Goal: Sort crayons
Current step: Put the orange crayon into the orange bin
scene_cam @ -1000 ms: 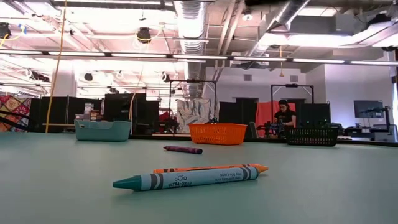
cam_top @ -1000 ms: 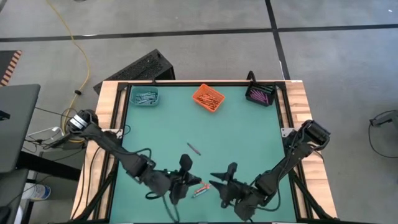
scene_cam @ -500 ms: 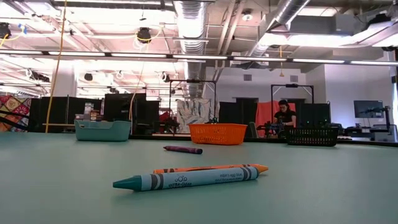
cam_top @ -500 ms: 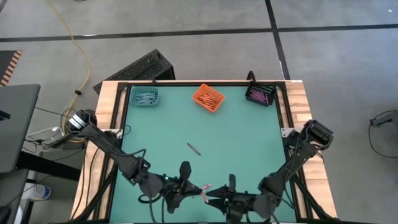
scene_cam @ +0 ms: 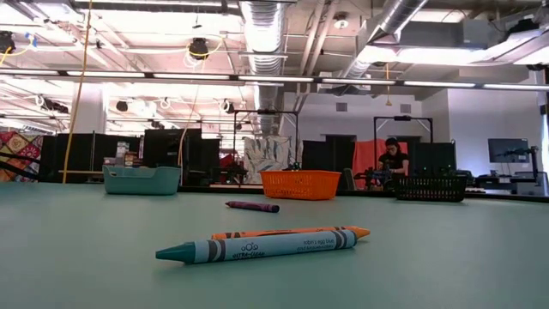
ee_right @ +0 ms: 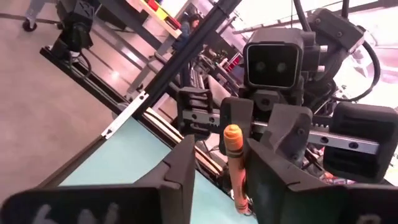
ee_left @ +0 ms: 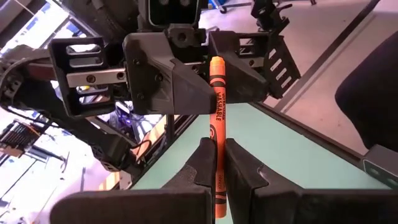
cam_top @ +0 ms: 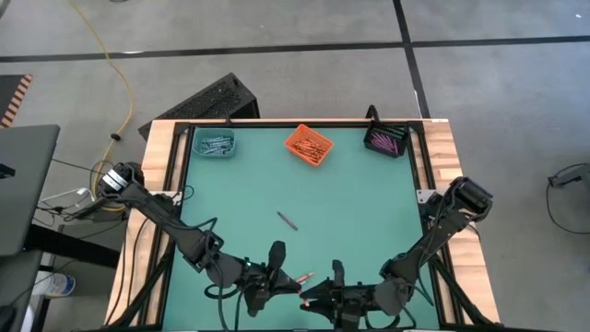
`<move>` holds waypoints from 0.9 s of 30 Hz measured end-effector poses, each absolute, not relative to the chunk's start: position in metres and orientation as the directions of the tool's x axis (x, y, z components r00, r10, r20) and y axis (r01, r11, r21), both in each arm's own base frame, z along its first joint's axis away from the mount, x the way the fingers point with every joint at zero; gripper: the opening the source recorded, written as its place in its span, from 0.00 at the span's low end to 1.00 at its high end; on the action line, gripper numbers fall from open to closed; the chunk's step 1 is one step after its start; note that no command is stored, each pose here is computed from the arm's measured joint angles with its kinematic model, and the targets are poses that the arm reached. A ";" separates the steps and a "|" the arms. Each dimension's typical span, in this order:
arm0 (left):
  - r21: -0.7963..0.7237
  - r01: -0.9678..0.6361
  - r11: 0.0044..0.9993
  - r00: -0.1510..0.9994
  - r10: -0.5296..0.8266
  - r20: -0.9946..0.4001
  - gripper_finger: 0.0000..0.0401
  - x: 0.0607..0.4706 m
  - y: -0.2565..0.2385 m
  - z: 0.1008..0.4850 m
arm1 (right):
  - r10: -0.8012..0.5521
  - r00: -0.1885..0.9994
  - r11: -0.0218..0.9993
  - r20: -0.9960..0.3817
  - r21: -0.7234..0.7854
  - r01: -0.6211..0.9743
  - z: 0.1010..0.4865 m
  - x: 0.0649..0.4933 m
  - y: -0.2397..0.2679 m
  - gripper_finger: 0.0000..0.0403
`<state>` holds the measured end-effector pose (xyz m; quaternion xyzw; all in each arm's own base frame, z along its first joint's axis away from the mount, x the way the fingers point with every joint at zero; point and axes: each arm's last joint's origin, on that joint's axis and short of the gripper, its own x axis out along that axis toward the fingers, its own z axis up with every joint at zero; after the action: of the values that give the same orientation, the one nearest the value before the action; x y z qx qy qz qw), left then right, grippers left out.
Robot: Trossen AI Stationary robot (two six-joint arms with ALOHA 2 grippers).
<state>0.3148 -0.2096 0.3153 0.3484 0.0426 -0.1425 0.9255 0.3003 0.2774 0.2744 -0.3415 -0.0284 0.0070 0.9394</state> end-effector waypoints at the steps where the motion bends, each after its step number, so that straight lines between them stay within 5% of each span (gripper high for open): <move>1: 0.632 0.296 0.716 0.955 -0.237 -0.178 0.00 0.315 -0.209 0.315 | 0.038 0.998 0.768 0.050 -0.640 0.003 0.275 0.301 0.277 0.31; 12: 0.626 0.316 0.713 0.949 -0.245 -0.200 0.00 0.318 -0.205 0.312 | 0.042 0.999 0.759 0.030 -0.651 -0.013 0.273 0.305 0.273 0.02; 19: 0.593 0.252 0.765 0.966 -0.157 -0.207 0.01 0.319 -0.201 0.312 | -0.050 0.997 0.729 -0.066 -0.684 -0.009 0.260 0.310 0.265 0.01; 27: 0.510 0.201 0.837 0.910 0.034 -0.414 0.00 0.310 -0.194 0.288 | -0.216 0.935 0.742 -0.280 -0.669 -0.029 0.232 0.330 0.226 0.00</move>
<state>0.3100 -0.1937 0.2877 0.2823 0.2080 -0.0446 0.9354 0.3295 0.2264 0.2320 -0.3553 0.1723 -0.0511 0.9173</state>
